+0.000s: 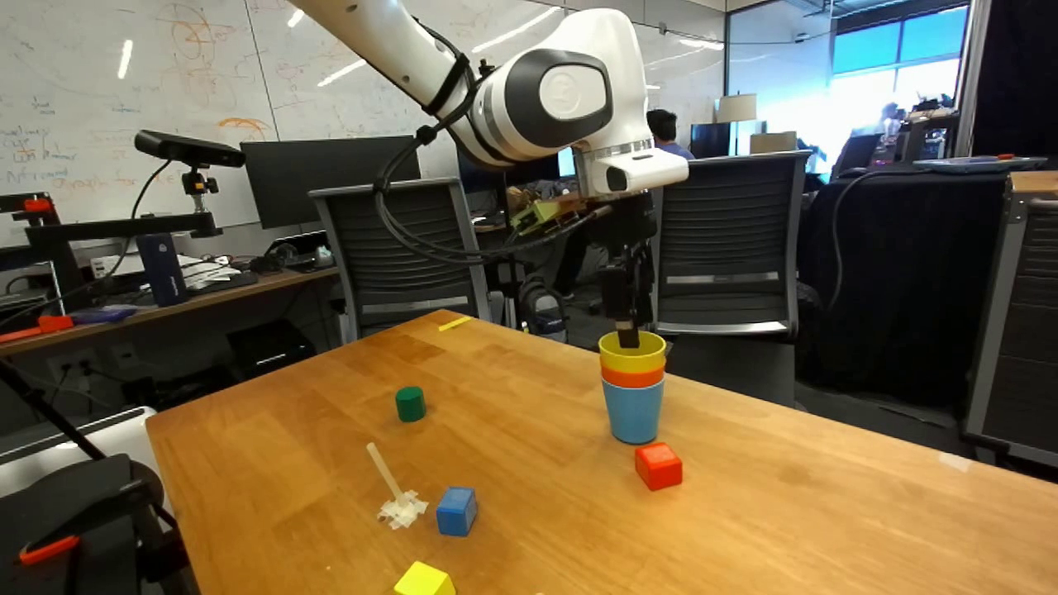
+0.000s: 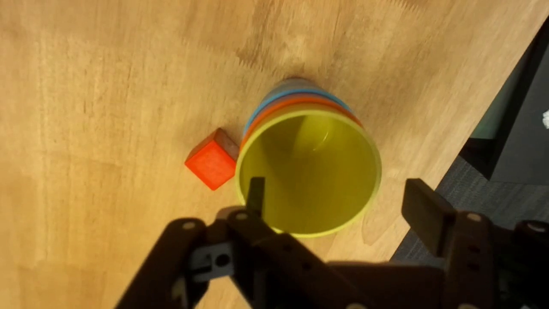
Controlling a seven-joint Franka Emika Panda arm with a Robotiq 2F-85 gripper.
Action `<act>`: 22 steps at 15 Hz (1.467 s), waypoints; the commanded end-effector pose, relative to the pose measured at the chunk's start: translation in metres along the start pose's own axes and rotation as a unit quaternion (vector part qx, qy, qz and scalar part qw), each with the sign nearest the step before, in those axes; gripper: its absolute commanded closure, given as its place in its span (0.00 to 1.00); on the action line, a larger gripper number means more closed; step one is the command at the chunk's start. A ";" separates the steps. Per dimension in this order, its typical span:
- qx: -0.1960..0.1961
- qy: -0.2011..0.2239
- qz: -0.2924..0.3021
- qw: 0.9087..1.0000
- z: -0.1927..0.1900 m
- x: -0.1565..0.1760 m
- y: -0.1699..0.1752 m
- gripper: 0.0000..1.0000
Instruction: Stack up all the cups on the table
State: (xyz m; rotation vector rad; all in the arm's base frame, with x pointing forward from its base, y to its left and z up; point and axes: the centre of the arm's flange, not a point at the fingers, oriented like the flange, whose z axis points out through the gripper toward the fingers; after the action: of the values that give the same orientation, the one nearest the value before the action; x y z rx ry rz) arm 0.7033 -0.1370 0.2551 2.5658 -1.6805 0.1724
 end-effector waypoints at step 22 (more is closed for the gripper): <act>0.024 -0.037 -0.478 0.877 -0.114 -0.155 0.138 0.00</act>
State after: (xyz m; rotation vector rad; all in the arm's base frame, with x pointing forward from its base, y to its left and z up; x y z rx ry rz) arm 0.5600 -0.0477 0.3411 3.0786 -0.4797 0.0468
